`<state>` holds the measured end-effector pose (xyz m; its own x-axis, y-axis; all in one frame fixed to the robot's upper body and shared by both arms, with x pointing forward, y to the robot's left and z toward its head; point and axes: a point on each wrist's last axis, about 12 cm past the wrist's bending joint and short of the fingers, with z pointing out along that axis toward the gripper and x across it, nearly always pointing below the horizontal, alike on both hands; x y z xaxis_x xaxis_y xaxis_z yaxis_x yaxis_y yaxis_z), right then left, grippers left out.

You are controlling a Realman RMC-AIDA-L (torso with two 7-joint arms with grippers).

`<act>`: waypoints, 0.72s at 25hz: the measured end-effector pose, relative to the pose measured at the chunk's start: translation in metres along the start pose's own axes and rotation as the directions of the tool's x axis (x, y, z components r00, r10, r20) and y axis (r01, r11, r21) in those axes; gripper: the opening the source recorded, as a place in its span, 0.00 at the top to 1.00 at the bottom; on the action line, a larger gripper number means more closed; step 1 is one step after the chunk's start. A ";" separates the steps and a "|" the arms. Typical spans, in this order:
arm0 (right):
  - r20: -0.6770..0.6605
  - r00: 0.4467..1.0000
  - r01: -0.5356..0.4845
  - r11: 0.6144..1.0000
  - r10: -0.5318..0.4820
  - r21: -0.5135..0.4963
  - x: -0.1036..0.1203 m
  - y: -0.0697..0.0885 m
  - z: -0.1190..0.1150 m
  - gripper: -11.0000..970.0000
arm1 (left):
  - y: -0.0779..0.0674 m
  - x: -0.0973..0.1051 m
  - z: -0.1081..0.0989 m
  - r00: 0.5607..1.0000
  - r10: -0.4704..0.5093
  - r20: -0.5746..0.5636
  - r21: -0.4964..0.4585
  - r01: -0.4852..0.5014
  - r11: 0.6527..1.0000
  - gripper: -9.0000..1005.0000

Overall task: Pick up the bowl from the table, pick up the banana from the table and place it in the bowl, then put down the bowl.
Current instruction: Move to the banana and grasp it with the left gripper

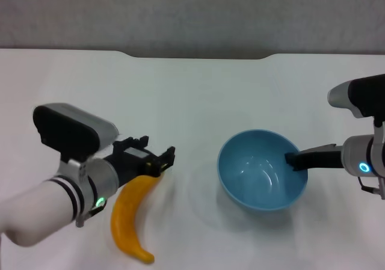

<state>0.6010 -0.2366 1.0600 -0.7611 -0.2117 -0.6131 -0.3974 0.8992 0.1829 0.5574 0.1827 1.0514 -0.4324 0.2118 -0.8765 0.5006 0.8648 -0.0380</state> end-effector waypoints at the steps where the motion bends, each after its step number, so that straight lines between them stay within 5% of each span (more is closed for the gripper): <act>1: 0.000 1.000 0.000 1.000 0.000 0.000 0.000 0.000 0.000 0.96 | 0.002 -0.002 -0.001 0.999 -0.035 -0.008 0.029 0.035 0.999 0.33; 5: 0.007 1.000 0.001 1.000 -0.001 0.004 -0.001 0.000 0.000 0.95 | 0.019 -0.013 -0.005 0.988 -0.140 -0.062 0.113 0.146 0.983 0.33; 11: 0.008 1.000 0.000 1.000 0.000 0.005 0.000 0.000 0.000 0.95 | 0.031 -0.019 -0.006 0.979 -0.130 -0.155 0.146 0.153 0.977 0.33; 18: 0.009 1.000 -0.004 1.000 0.004 0.004 0.000 0.000 0.001 0.95 | 0.032 -0.018 0.004 0.945 -0.028 -0.327 0.035 0.041 0.999 0.33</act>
<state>0.6017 -0.2364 1.0597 -0.7579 -0.2049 -0.6194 -0.3926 0.9014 0.1823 0.5842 0.2044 1.0637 -0.6676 0.3251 -0.6698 0.5083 0.8564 -0.0909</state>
